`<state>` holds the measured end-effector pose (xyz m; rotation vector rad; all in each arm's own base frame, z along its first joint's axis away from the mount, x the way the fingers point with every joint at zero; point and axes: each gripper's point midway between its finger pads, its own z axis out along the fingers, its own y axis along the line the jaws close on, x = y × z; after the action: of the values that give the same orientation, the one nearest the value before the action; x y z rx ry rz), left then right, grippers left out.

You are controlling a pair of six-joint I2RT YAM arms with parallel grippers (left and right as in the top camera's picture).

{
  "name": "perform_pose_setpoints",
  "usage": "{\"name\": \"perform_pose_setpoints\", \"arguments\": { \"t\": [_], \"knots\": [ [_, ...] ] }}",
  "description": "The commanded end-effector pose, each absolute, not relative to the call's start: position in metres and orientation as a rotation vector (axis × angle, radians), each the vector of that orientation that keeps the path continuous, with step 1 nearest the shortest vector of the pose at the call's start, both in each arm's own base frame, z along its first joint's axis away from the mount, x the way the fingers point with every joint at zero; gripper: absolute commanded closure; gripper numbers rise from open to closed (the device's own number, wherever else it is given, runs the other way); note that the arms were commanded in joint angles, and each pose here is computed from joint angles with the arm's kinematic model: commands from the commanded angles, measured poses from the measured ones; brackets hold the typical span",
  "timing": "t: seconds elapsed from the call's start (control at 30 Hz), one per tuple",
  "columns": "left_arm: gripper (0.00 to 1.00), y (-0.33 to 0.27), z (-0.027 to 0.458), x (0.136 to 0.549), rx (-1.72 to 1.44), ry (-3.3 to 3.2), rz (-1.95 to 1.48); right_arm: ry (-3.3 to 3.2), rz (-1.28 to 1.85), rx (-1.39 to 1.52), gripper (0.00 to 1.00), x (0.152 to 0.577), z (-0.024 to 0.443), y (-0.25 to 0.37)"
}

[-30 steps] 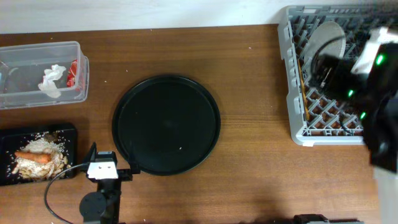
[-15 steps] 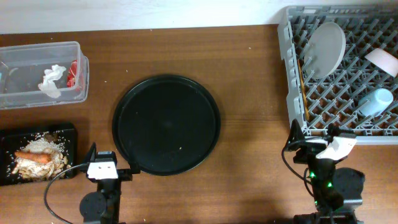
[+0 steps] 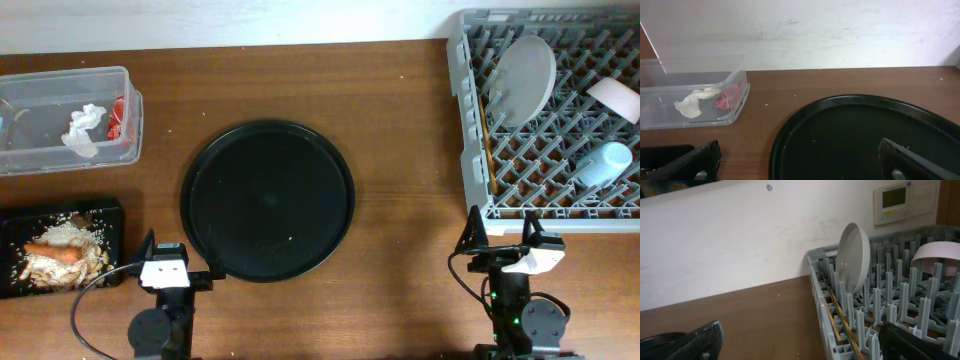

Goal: Sort waste into correct bins and load items into the dishwasher rack

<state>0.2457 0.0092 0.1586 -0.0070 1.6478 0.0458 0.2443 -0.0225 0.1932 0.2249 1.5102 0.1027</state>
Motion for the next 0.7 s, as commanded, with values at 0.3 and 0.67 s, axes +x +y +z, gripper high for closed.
{"name": "perform_pose_setpoints", "arguments": {
  "t": [0.3,0.67],
  "knots": [
    [0.01,0.010,0.156,0.246,0.002,1.651,0.062,1.631,0.091,0.254,0.02,0.245,0.155,-0.022],
    [0.01,0.010,0.156,0.246,0.002,1.651,0.062,1.632,0.091,0.254,0.02,0.245,0.155,-0.022]
  ]
}}
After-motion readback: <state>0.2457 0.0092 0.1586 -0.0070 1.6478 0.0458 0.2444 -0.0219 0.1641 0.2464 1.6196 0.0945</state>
